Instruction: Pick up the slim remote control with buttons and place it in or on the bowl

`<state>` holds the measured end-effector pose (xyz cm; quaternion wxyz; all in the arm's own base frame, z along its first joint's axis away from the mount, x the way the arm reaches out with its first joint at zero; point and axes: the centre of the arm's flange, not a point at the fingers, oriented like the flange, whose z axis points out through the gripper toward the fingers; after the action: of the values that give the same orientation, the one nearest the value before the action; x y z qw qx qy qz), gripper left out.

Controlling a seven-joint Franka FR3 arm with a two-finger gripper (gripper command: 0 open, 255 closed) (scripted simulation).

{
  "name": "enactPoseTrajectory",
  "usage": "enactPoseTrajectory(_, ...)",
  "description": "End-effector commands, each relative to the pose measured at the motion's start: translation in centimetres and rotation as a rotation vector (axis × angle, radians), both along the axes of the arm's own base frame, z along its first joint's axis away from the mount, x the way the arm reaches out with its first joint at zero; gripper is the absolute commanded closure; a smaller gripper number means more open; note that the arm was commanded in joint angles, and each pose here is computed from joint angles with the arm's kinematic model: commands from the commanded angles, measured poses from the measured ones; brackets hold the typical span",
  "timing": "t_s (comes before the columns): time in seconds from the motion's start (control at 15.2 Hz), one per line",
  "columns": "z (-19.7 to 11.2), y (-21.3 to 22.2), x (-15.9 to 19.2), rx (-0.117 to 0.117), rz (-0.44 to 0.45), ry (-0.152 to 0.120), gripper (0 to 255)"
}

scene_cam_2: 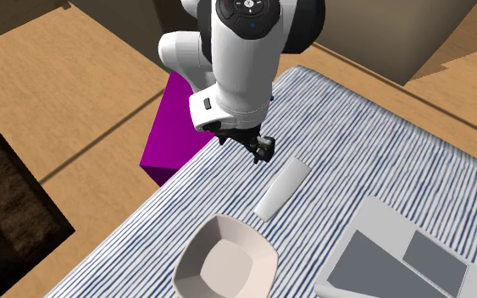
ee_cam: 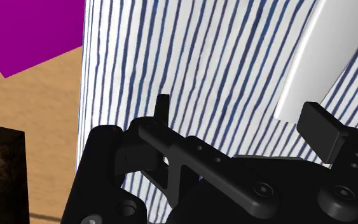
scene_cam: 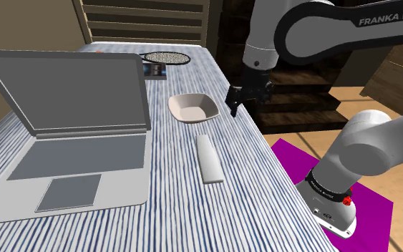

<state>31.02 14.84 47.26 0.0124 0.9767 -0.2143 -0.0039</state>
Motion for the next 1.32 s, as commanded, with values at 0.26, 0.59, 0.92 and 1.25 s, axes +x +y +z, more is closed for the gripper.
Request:
enactPoseTrajectory(0.26, -5.0, 5.8, 1.3, 0.009, -0.083, -0.003, 0)
enactPoseTrajectory(0.59, -9.0, 10.6, 3.0, 0.016, -0.150, -0.004, 0)
enactPoseTrajectory(0.92, -12.1, 12.3, 3.7, 0.018, -0.175, -0.004, 0)
enactPoseTrajectory(1.25, -14.5, 12.3, 3.6, 0.018, -0.175, -0.004, 0)
